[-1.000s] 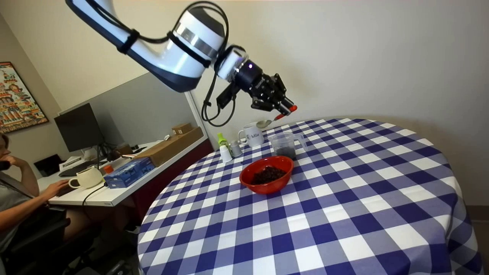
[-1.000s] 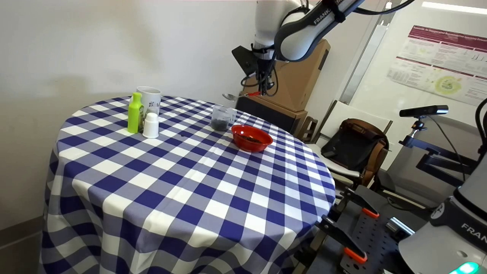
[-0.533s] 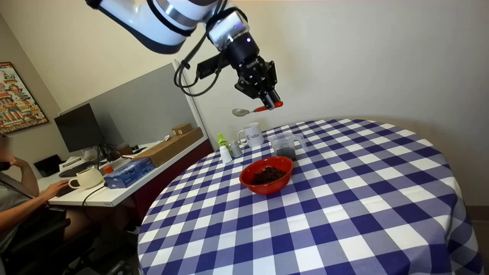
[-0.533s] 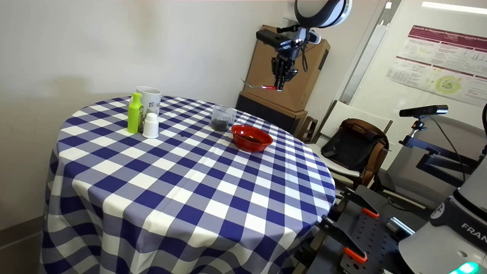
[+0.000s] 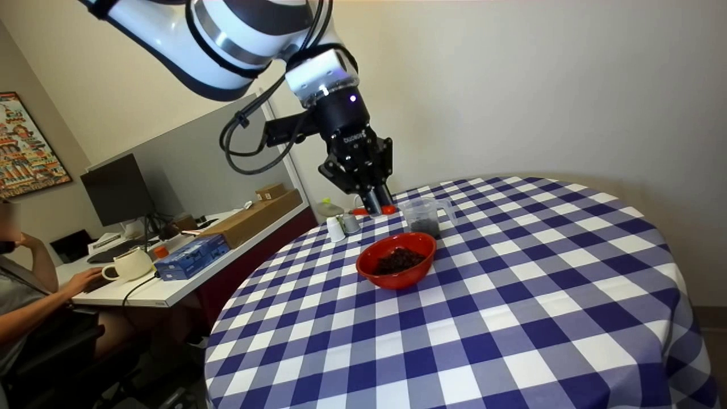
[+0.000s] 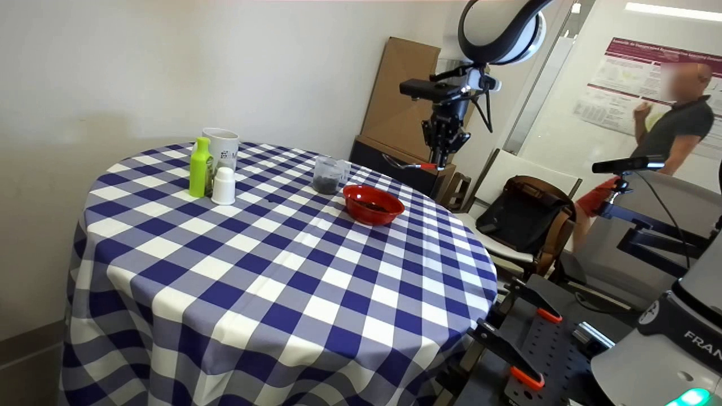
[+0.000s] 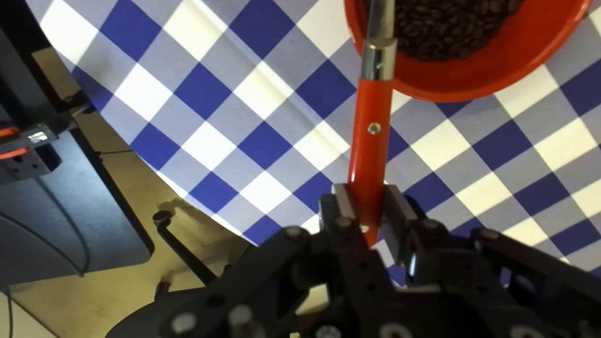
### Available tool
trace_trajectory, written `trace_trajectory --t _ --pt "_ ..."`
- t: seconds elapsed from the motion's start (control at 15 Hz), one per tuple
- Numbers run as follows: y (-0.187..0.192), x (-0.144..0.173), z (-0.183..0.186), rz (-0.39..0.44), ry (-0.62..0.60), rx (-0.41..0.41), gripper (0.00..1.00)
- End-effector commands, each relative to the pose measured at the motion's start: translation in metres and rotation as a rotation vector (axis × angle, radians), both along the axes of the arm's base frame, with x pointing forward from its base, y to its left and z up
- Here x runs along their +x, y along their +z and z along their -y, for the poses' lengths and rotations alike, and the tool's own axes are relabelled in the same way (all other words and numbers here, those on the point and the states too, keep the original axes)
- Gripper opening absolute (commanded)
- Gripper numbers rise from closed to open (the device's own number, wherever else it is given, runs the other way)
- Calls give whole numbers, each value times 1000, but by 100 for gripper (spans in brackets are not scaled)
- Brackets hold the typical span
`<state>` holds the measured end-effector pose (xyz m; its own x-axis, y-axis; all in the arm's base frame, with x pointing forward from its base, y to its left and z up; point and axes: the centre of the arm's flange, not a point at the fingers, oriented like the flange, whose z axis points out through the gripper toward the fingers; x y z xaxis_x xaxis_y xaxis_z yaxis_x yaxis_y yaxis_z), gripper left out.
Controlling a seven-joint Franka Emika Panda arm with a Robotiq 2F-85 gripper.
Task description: Put a spoonful of the things in the bowl into the jug
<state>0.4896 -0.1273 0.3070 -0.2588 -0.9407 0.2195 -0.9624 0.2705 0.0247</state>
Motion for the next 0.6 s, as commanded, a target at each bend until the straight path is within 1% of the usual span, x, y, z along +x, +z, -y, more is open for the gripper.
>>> trace_trajectory --t 0.0,0.2,0.53 --pt "-47 -26 -8 -12 13 8 5" --pt "-83 -34 -8 -32 44 15 5" --pt "-122 -40 2 -59 74 5 5"
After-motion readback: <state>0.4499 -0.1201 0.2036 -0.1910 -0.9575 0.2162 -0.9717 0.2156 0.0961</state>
